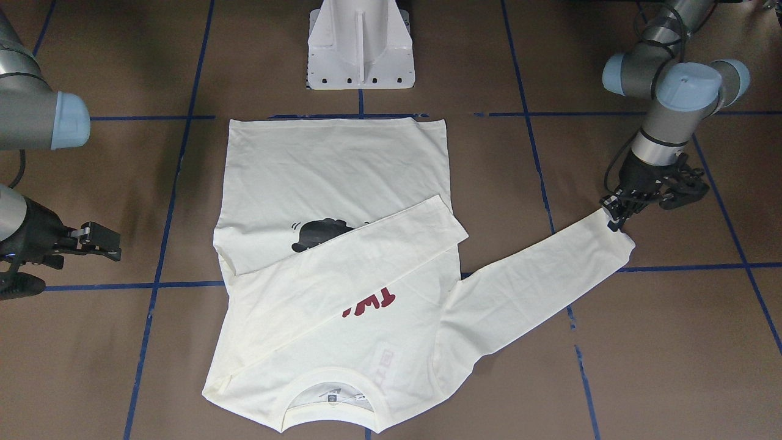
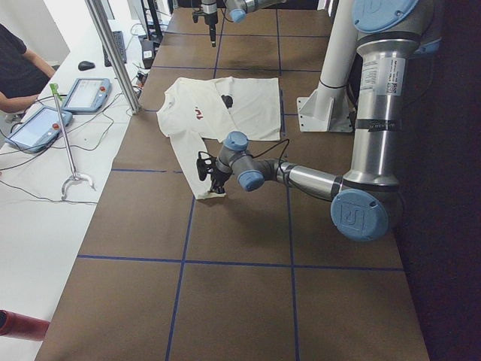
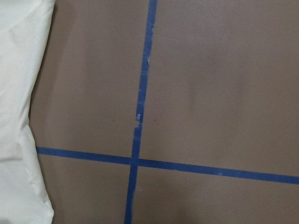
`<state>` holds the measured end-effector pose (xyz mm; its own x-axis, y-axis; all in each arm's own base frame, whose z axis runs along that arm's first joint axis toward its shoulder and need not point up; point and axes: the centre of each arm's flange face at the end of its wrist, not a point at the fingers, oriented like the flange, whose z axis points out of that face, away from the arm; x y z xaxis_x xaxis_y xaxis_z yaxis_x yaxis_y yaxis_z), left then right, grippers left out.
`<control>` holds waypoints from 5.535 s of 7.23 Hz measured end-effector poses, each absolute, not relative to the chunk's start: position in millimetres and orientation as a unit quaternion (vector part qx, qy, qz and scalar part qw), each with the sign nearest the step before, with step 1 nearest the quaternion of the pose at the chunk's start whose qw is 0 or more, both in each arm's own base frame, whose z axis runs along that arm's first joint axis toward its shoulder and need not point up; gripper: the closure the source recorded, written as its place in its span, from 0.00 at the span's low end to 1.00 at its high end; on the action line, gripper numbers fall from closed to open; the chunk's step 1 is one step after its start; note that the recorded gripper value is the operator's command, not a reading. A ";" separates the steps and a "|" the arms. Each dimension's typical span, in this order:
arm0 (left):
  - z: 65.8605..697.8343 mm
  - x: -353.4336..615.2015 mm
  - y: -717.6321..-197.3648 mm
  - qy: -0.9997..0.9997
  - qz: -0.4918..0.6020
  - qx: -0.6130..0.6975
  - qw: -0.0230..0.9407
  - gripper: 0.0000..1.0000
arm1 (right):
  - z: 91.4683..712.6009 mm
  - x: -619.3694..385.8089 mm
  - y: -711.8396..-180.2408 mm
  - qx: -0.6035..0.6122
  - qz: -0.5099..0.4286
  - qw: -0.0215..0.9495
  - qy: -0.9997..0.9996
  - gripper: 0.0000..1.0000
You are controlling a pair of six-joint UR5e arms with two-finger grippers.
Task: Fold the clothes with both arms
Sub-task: 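Grasp the other sleeve cuff with the left gripper while the right gripper withdraws, then carry the sleeve with the left gripper across the shirt front and release, then move both grippers to the hem corners nearest the robot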
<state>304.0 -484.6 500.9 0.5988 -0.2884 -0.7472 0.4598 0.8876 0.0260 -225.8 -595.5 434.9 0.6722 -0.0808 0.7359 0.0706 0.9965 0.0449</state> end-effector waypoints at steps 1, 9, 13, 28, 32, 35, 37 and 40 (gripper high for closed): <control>457.0 319.8 -503.2 0.395 -0.210 0.110 0.887 1.00 | 448.1 -202.3 -576.2 0.008 -0.031 0.915 -0.402 0.00; 24.9 413.8 -516.8 0.542 -0.158 0.098 0.820 1.00 | 517.0 -109.8 -500.6 -0.016 0.036 0.922 -0.385 0.00; -0.8 577.8 -510.7 0.531 -0.197 0.090 0.819 1.00 | 521.5 -110.0 -501.3 -0.022 0.040 0.922 -0.384 0.00; 99.8 583.1 -451.0 0.497 -0.098 0.115 0.855 0.00 | 452.1 -223.6 -471.3 0.006 0.076 0.893 -0.444 0.00; 203.1 444.3 -396.7 0.439 -0.034 0.144 0.886 0.00 | 385.7 -373.2 -350.2 0.000 0.110 0.891 -0.440 0.00; 211.4 419.0 -386.1 0.439 -0.030 0.150 0.885 0.00 | 384.4 -436.2 -265.5 -0.016 0.105 0.897 -0.429 0.00; 210.7 418.0 -385.3 0.440 -0.029 0.150 0.885 0.00 | 397.7 -440.5 -250.6 -0.025 0.098 0.904 -0.416 0.07; 210.9 417.5 -385.4 0.440 -0.029 0.151 0.885 0.00 | 410.9 -443.1 -248.2 -0.032 0.097 0.910 -0.403 0.55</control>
<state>417.5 -385.4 210.9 0.6117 0.0809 -0.7870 0.1842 0.9528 0.2412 -443.1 -248.2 410.9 0.6569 0.2017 0.7265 -0.1496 0.9793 -0.1365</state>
